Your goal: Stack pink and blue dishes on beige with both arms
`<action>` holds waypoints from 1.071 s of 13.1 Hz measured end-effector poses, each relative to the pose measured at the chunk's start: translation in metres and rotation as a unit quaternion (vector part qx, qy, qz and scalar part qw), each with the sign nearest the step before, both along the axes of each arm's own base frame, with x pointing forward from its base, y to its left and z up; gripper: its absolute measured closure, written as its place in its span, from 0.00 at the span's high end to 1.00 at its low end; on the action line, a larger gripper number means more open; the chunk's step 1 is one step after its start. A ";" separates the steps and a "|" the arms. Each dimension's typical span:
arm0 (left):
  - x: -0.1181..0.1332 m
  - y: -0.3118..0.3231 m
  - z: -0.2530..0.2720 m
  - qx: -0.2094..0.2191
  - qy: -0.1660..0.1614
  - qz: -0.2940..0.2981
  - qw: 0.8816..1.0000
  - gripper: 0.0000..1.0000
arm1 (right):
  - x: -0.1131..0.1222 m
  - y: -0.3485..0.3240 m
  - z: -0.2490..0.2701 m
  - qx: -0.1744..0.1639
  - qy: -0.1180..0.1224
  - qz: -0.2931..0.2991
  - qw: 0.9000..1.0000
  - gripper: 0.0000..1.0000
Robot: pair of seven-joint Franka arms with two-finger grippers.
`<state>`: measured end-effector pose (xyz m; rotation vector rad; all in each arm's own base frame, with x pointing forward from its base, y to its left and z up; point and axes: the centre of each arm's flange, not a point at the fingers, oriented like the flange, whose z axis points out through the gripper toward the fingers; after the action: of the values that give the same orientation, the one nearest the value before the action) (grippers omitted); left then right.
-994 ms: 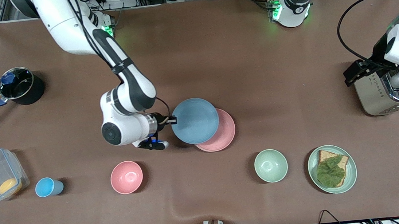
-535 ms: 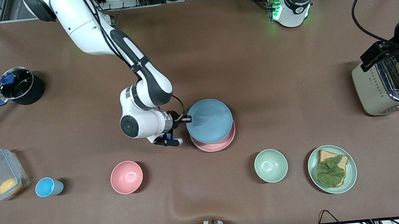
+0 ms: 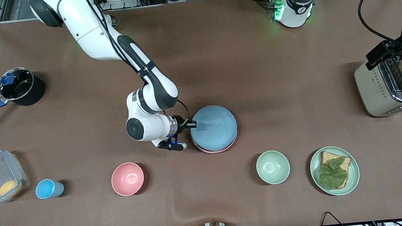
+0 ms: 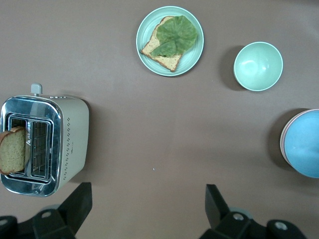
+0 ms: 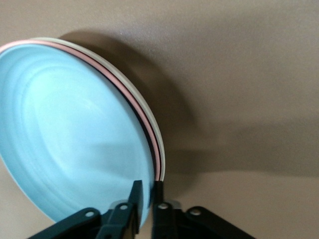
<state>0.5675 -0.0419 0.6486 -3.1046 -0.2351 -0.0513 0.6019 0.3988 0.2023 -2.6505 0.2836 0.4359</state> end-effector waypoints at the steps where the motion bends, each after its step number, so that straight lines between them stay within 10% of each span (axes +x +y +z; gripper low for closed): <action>1: 0.000 0.000 0.001 0.000 -0.001 0.000 1.000 1.00 | 0.002 0.000 0.002 0.001 -0.003 -0.001 1.000 0.30; 7: -0.001 0.001 0.000 0.000 0.002 0.001 1.000 1.00 | 0.041 -0.068 0.028 0.004 0.014 -0.001 1.000 0.97; 14: -0.002 -0.005 0.000 0.000 0.002 -0.004 1.000 1.00 | 0.074 -0.263 0.105 -0.087 0.041 0.049 0.994 1.00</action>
<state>0.5657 -0.0465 0.6485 -3.1046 -0.2224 -0.0439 0.6760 0.1355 0.3074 -2.8304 0.2255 0.5777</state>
